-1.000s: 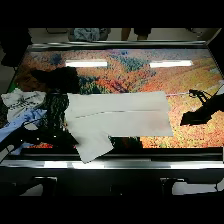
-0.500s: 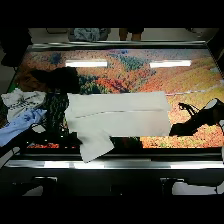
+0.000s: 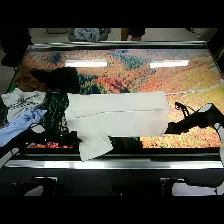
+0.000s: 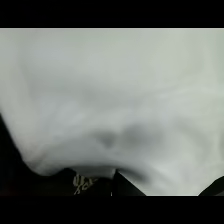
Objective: Fold the shirts.
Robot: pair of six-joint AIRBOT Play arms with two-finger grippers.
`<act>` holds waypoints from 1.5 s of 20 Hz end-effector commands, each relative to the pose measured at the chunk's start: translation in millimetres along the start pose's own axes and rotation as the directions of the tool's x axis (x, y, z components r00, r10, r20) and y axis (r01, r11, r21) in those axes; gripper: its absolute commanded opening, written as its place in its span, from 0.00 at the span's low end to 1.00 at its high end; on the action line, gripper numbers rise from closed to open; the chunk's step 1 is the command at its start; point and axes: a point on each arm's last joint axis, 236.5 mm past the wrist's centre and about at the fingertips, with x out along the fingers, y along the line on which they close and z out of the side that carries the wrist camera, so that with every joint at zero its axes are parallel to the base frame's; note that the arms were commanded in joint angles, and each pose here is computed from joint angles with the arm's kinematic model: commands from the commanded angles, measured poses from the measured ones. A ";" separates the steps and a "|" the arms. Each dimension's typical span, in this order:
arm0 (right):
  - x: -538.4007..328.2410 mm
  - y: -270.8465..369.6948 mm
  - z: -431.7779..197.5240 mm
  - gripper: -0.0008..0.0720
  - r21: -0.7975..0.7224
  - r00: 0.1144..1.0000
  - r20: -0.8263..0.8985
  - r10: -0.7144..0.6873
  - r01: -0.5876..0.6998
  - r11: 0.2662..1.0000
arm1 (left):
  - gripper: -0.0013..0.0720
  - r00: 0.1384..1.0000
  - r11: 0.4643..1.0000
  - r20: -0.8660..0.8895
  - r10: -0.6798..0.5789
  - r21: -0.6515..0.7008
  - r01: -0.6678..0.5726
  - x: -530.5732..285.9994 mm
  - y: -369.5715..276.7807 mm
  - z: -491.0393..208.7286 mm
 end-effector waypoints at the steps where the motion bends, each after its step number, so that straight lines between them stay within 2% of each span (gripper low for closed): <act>1: -6.8 1.1 6.3 0.08 -0.052 1.000 0.015 -0.027 0.027 0.998 | 0.06 0.998 0.999 0.058 -0.023 0.041 0.021 -18.4 -7.6 15.4; 4: -45.0 5.9 29.4 0.08 -0.142 0.989 0.120 -0.084 0.101 0.985 | 0.06 0.980 0.993 0.188 -0.062 0.114 0.041 -67.1 -32.0 46.4; 8: -103.3 21.2 85.4 0.08 -0.173 0.937 0.316 -0.150 0.213 0.962 | 0.06 0.935 0.976 0.335 -0.114 0.216 0.042 -122.6 -73.2 92.7; 11: -121.2 18.5 139.9 0.08 -0.200 0.881 0.395 -0.259 0.358 0.912 | 0.06 0.925 0.971 0.363 -0.114 0.238 0.026 -135.0 -85.7 140.3; 13: -119.5 15.3 174.0 0.08 -0.205 0.862 0.416 -0.290 0.400 0.893 | 0.06 0.923 0.972 0.368 -0.113 0.231 0.027 -133.9 -87.7 175.0; 15: -113.6 16.6 207.7 0.08 -0.218 0.847 0.449 -0.286 0.414 0.884 | 0.06 0.919 0.979 0.378 -0.110 0.199 0.035 -131.7 -83.2 210.5; 18: -98.8 5.7 239.6 0.08 -0.156 0.836 0.468 -0.287 0.397 0.904 | 0.06 0.925 0.994 0.367 -0.094 0.088 0.066 -117.0 -61.7 246.5; 24: -33.5 0.0 238.0 0.08 -0.119 0.911 0.369 -0.183 0.242 0.963 | 0.07 0.964 0.998 0.260 -0.061 0.015 0.059 -54.8 -32.4 248.0; 25: -36.4 1.5 239.7 0.11 -0.119 0.908 0.377 -0.182 0.242 0.963 | 0.11 0.960 0.998 0.273 -0.060 0.015 0.058 -57.9 -31.8 251.0; 26: -45.3 3.2 240.1 0.34 -0.127 0.905 0.384 -0.182 0.247 0.961 | 0.29 0.957 0.998 0.282 -0.064 0.018 0.062 -64.4 -32.6 253.8; 27: -58.8 4.6 239.2 0.66 -0.153 0.903 0.390 -0.180 0.256 0.954 | 0.54 0.957 0.997 0.282 -0.072 0.025 0.068 -74.2 -34.4 254.9; 28: -74.0 5.2 236.6 0.86 -0.191 0.901 0.395 -0.179 0.271 0.944 | 0.60 0.956 0.997 0.281 -0.081 0.042 0.072 -85.5 -36.6 255.2; 29: -91.3 -0.5 234.0 0.98 -0.203 0.893 0.411 -0.184 0.287 0.936 | 0.60 0.956 0.995 0.280 -0.090 0.074 0.072 -98.8 -39.9 254.1; 30: -103.7 -12.8 230.2 0.98 -0.177 0.885 0.425 -0.192 0.289 0.941 | 0.60 0.953 0.993 0.287 -0.097 0.094 0.073 -112.0 -43.9 253.5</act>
